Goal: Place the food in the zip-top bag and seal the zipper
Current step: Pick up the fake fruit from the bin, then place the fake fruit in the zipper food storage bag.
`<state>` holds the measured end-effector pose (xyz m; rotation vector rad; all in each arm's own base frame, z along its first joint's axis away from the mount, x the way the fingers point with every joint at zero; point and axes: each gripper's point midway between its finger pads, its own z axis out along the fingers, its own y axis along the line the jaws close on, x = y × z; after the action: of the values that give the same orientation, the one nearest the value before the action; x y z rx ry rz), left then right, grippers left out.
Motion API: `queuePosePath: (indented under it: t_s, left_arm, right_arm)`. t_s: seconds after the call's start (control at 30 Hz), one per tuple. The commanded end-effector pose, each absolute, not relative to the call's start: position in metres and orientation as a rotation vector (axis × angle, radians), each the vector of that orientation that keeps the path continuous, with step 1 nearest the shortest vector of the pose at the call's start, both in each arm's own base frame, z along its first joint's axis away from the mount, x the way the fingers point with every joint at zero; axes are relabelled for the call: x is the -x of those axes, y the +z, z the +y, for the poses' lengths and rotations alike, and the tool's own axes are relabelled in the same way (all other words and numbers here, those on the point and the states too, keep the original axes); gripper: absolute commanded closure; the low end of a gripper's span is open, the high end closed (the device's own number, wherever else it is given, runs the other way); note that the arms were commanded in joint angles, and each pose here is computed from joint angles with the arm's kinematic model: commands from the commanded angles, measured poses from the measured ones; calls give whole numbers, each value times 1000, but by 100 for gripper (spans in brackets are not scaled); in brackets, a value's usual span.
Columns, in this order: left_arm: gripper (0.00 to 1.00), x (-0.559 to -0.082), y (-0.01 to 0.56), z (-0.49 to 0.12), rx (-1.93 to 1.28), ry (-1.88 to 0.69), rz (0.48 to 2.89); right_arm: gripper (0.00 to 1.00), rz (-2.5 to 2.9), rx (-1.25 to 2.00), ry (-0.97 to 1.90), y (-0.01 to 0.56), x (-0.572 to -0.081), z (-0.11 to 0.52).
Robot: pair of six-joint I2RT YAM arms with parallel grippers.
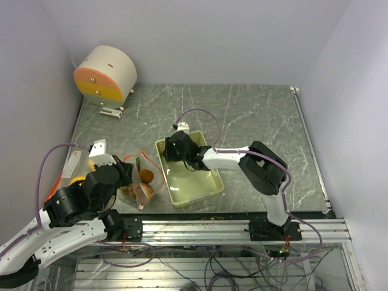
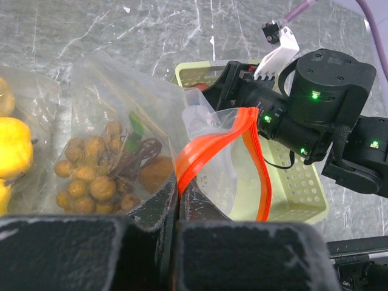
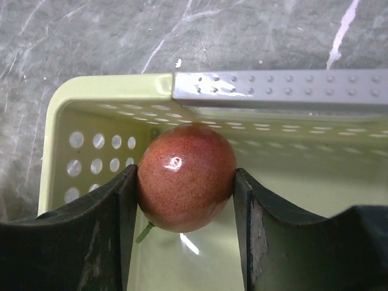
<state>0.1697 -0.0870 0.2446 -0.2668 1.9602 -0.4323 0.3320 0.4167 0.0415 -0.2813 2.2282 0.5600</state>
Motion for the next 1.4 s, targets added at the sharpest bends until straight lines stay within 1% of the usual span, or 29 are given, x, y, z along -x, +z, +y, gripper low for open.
queuePosePath:
  t_s: [0.0, 0.03, 0.13, 0.27, 0.4, 0.53, 0.6, 0.67, 0.73, 0.77, 0.83, 0.9, 0.97, 1.0, 1.07, 1.1, 1.17, 1.2, 1.37]
  left_arm:
    - [93, -168, 249, -87, 278, -454, 1955]
    - [93, -168, 249, -87, 278, -458, 1953]
    - [93, -168, 250, -87, 280, -459, 1951]
    - [93, -169, 248, -87, 282, -449, 1956]
    - [93, -169, 247, -89, 276, -454, 1958]
    - [93, -170, 246, -88, 280, -447, 1958]
    - [93, -170, 247, -89, 274, -447, 1956]
    - [93, -171, 246, -91, 271, -445, 1960]
    - [93, -172, 247, -93, 271, -448, 1963]
    - [93, -172, 247, -94, 270, -450, 1964]
    - [93, -171, 248, -96, 266, -461, 1967]
    - [93, -171, 248, -97, 260, -469, 1972]
    - [93, -170, 249, -97, 262, -477, 1970]
    - [93, -170, 250, -97, 262, -479, 1967]
    - [93, -169, 253, -97, 260, -486, 1962]
    - [93, -169, 254, -96, 261, -487, 1959]
    - [93, -169, 254, -95, 262, -478, 1960]
    - [93, -169, 253, -94, 264, -474, 1961]
    - [93, -170, 250, -93, 267, -469, 1956]
  right_arm:
    - [69, 2218, 279, 527, 45, -329, 402]
    - [72, 2214, 277, 520, 48, -328, 399]
    - [73, 2188, 286, 522, 70, -322, 388]
    - [72, 2085, 346, 645, 124, -300, 378]
    - [72, 1909, 546, 910, 187, -249, 384]
    - [70, 1598, 898, 1162, 253, -161, 409]
    - [69, 1502, 1030, 1205, 264, -123, 424]
    - [69, 1468, 1097, 1227, 269, -104, 441]
    - [69, 1508, 1097, 1234, 257, -104, 454]
    - [69, 1507, 1071, 1230, 263, -110, 462]
    - [68, 1564, 1031, 1162, 250, -125, 471]
    - [63, 1652, 938, 1044, 233, -150, 474]
    - [55, 1742, 858, 890, 214, -175, 473]
    - [50, 1775, 823, 819, 207, -186, 471]
    - [33, 1803, 792, 740, 199, -198, 469]
    - [22, 1807, 782, 731, 199, -200, 469]
    - [3, 1777, 784, 766, 208, -196, 468]
    - [0, 1752, 782, 791, 218, -192, 467]
    - [0, 1693, 775, 841, 250, -176, 449]
